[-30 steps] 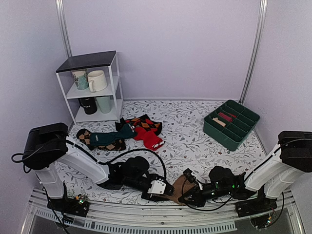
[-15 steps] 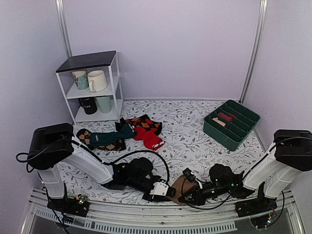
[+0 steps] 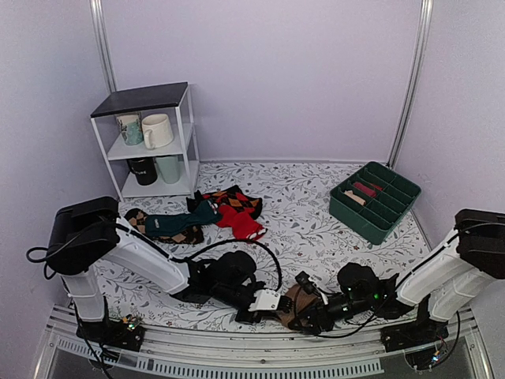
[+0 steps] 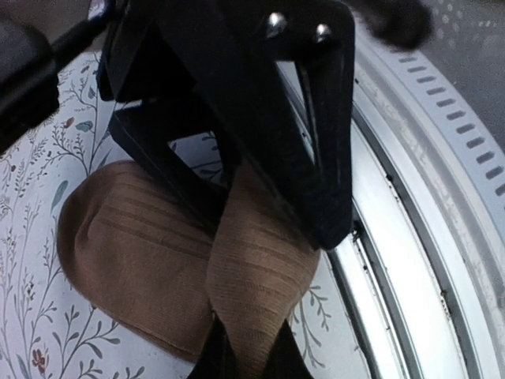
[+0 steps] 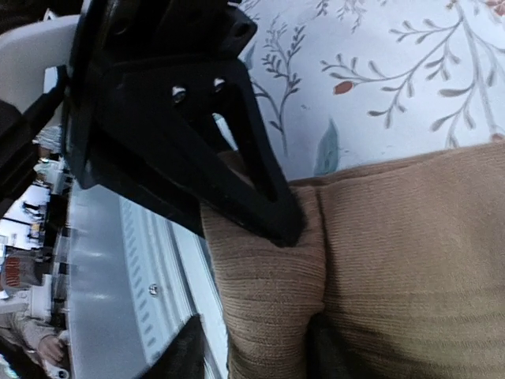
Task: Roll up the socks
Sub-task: Roll a pair of socks at the center of the board.
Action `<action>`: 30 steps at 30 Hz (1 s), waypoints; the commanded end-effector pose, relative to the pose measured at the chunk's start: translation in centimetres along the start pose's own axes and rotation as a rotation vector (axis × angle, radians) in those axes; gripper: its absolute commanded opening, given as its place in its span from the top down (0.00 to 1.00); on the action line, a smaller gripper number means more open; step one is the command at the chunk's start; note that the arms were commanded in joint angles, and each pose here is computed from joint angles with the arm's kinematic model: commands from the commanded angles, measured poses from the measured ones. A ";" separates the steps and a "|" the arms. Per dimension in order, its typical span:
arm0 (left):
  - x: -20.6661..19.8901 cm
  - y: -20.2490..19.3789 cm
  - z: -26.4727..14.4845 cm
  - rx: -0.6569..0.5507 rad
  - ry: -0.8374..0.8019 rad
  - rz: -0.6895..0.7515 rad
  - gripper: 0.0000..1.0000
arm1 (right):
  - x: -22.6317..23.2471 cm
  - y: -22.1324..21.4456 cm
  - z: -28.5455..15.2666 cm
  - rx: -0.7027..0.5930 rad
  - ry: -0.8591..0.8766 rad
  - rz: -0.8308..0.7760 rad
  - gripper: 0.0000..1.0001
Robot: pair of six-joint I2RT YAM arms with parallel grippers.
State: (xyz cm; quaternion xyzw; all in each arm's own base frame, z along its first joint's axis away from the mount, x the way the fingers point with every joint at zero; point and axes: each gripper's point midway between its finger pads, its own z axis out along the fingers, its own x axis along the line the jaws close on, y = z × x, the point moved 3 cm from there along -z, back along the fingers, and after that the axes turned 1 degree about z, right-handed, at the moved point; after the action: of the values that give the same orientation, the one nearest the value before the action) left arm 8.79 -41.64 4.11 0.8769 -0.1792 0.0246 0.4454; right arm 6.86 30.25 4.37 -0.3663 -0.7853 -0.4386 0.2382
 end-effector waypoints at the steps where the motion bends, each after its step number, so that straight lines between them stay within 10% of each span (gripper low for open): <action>1: -2.9 -4.8 0.8 0.197 -0.099 -0.235 1.00 | -4.0 -0.7 -2.5 0.000 -0.313 -0.049 0.46; 12: -3.1 -8.4 0.1 0.337 -0.144 -0.614 1.00 | -0.2 4.2 -7.7 -0.328 -0.337 -0.369 0.41; 30: -2.8 -10.1 0.4 0.363 -0.201 -0.724 1.00 | 2.1 1.2 -2.0 -0.194 -0.463 -0.649 0.40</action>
State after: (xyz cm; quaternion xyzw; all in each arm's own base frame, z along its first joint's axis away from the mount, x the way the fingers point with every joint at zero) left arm 10.80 -42.01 3.41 0.8922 0.0239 -0.1723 0.4168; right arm 6.41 28.26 6.22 -0.2195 -0.8590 -0.4512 -0.1022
